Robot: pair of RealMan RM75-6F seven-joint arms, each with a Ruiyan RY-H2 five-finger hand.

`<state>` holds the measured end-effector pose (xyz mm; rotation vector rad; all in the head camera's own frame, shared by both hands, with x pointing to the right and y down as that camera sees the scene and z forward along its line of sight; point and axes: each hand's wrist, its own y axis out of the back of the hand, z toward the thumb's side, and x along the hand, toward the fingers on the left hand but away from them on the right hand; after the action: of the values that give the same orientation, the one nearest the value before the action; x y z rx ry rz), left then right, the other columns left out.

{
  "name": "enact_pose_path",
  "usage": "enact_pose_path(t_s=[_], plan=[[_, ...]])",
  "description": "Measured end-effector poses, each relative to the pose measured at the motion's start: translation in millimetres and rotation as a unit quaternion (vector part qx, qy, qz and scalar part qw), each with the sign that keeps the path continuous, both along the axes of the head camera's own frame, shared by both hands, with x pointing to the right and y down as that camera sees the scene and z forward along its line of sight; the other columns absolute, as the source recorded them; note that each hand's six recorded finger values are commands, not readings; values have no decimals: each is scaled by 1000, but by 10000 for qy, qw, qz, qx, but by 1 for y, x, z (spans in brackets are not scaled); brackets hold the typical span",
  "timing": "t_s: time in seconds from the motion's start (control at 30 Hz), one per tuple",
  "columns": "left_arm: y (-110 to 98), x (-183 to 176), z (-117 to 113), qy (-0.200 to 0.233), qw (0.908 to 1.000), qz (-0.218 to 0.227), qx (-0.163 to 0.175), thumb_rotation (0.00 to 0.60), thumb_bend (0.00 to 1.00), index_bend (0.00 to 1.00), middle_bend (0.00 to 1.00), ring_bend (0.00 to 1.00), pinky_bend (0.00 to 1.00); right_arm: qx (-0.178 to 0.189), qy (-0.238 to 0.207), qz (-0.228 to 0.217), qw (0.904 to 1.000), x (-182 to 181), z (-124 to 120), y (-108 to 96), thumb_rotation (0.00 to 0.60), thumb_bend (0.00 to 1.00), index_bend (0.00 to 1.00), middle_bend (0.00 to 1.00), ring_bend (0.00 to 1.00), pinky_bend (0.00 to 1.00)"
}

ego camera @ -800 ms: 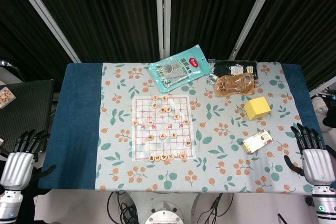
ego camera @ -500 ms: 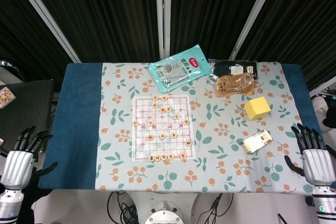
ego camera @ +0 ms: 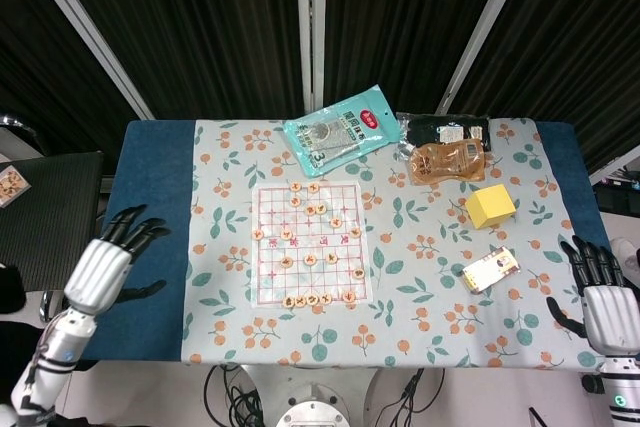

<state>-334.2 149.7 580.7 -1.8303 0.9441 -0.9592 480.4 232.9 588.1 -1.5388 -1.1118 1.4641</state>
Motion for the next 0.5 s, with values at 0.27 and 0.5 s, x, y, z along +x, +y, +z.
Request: enact_pose_path(t_s=[0.27, 0.5], plan=[[-56, 101, 37, -70, 9929, 1160, -244, 600, 98, 304, 253, 154, 265, 4, -28, 81, 10000, 13, -1, 1, 600, 228, 0, 0, 0, 0], [-81, 177, 70, -75, 9839, 1708, -517, 600, 129, 311, 259, 154, 262, 105, -93, 226, 9996, 28, -3, 3, 600, 228, 0, 0, 0, 0]])
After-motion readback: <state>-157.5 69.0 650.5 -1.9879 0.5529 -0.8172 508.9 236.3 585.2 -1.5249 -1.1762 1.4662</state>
